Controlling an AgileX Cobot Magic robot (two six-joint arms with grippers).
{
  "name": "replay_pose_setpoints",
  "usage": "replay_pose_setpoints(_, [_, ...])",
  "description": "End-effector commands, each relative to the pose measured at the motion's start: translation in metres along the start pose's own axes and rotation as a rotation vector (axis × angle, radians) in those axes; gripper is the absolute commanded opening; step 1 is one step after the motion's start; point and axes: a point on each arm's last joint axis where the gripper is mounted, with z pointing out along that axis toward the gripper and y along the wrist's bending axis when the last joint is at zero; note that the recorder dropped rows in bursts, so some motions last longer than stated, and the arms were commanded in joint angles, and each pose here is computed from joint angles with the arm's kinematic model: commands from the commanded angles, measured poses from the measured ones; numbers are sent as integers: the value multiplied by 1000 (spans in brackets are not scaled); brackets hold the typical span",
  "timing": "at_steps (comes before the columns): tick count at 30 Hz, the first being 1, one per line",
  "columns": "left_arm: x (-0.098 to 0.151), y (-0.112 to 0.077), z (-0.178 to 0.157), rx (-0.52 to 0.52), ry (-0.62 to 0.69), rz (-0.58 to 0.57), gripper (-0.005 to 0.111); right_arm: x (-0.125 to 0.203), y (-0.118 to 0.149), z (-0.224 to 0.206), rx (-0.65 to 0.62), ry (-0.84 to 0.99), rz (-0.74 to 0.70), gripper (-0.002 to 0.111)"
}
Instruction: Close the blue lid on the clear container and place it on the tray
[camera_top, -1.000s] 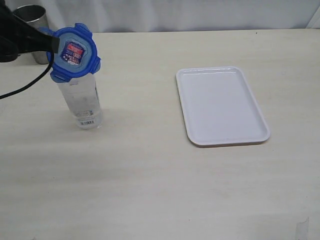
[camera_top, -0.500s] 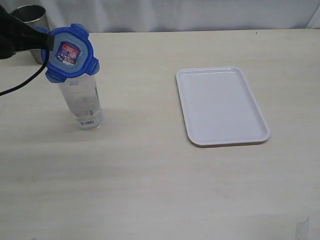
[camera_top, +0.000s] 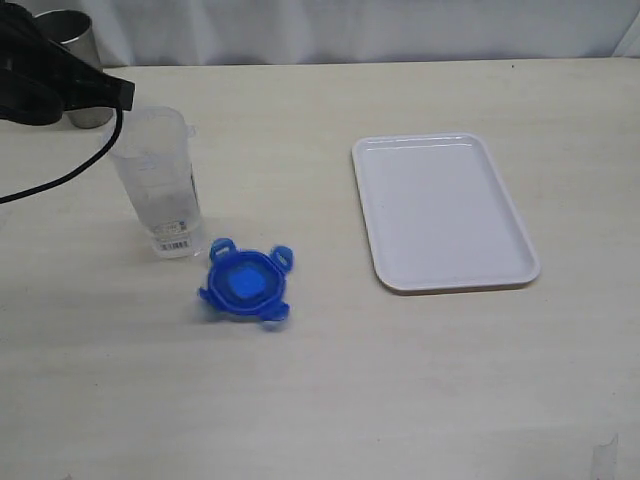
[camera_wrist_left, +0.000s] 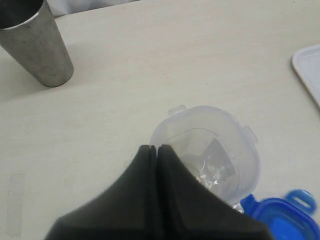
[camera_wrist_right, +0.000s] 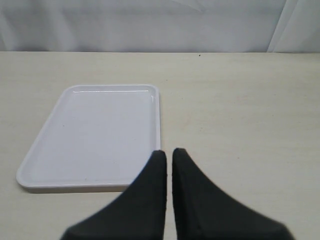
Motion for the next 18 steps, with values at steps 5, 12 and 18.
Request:
replay_pose_setpoints(5, [1, -14, -3, 61, -6, 102, 0, 0, 0, 0, -2, -6, -4, 4])
replay_pose_setpoints(12, [14, -42, -24, 165, 47, 185, 0, 0, 0, 0, -2, -6, -4, 4])
replay_pose_setpoints(18, [59, -59, -35, 296, -19, 200, 0, 0, 0, 0, -2, -6, -4, 4])
